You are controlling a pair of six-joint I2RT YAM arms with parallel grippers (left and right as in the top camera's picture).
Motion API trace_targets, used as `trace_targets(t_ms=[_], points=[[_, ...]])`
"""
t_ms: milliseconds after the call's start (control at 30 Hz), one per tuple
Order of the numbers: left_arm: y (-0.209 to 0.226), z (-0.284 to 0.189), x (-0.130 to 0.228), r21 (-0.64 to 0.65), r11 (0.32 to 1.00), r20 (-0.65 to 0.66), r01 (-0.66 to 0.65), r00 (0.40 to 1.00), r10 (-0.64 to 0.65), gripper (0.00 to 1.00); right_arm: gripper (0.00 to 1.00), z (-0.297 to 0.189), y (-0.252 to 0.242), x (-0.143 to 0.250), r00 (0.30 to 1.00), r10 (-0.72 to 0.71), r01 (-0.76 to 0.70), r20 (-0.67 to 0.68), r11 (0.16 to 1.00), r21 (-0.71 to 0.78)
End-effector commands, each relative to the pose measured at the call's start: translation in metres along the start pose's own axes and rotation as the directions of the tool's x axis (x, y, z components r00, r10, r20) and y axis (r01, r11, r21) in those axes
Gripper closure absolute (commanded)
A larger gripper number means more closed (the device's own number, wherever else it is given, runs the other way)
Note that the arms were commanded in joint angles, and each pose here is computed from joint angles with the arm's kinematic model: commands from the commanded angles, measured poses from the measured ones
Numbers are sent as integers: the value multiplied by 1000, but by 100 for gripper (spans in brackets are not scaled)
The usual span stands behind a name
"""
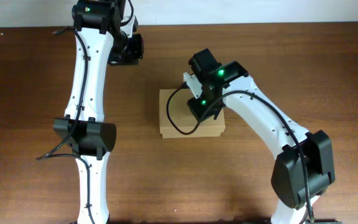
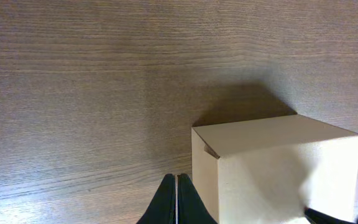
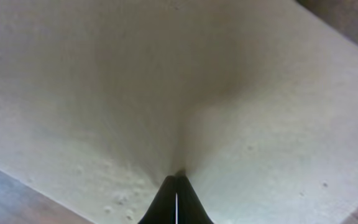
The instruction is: Pack container
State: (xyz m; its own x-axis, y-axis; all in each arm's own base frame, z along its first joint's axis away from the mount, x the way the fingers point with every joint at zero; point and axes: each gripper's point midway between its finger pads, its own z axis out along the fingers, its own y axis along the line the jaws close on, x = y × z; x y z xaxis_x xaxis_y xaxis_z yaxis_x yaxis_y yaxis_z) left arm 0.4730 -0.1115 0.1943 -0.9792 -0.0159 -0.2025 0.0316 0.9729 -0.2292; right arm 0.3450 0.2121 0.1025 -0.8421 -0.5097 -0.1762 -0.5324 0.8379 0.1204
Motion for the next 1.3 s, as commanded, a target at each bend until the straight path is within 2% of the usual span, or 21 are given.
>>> trace_targets(t_ms=[0, 233, 433, 500, 567, 600, 633, 667, 700, 733, 767, 800, 967, 1067, 1267], points=[[2, -9, -3, -11, 1000, 26, -13, 1000, 13, 98, 96, 19, 3, 13, 999, 14, -14, -43, 1000, 7], [2, -9, -3, -11, 1000, 26, -13, 1000, 13, 98, 96, 34, 1, 28, 997, 23, -22, -78, 1000, 9], [2, -9, -3, -11, 1000, 27, -13, 1000, 13, 98, 96, 26, 2, 21, 998, 20, -19, -58, 1000, 4], [2, -9, -3, -10, 1000, 29, -14, 999, 14, 91, 97, 15, 5, 14, 999, 15, -15, -33, 1000, -4], [0, -12, -4, -6, 1000, 38, -15, 999, 16, 78, 96, 0, 13, 5, 1000, -20, 20, 3, 999, -39], [0, -15, -4, -4, 1000, 45, -17, 999, 17, 68, 96, -9, 17, 0, 999, -41, 43, 25, 998, -55], [-1, -18, -5, -3, 1000, 53, -18, 998, 18, 50, 96, -18, 19, -6, 997, -52, 55, 48, 997, -61], [-2, -21, -5, -2, 1000, 61, -20, 998, 20, 33, 85, -28, 20, -12, 996, -58, 62, 73, 996, -60], [-3, -26, -6, 0, 1000, 72, -23, 997, 22, 16, 67, -38, 22, -18, 993, -69, 75, 99, 996, -57], [-3, -29, -6, 1, 1000, 80, -24, 996, 24, 0, 39, -50, 23, -24, 988, -77, 84, 132, 995, -53], [-4, -34, -6, 3, 1000, 91, -27, 995, 26, 0, 16, -59, 24, -30, 984, -80, 89, 159, 995, -50], [-5, -38, -6, 4, 1000, 99, -28, 995, 28, 0, 1, -69, 25, -36, 979, -84, 94, 184, 995, -46], [-9, -58, -4, 11, 999, 138, -36, 990, 34, 0, 1, -106, 21, -53, 961, -92, 93, 262, 996, 7], [-25, -74, 1, 94, 994, 156, -56, 987, 41, 0, 1, -122, 27, -53, 956, -104, 112, 275, 994, -10], [-30, -133, 11, 67, 982, 288, -178, 945, 152, 0, 1, -159, 32, -23, 929, -230, 256, 291, 965, -52]])
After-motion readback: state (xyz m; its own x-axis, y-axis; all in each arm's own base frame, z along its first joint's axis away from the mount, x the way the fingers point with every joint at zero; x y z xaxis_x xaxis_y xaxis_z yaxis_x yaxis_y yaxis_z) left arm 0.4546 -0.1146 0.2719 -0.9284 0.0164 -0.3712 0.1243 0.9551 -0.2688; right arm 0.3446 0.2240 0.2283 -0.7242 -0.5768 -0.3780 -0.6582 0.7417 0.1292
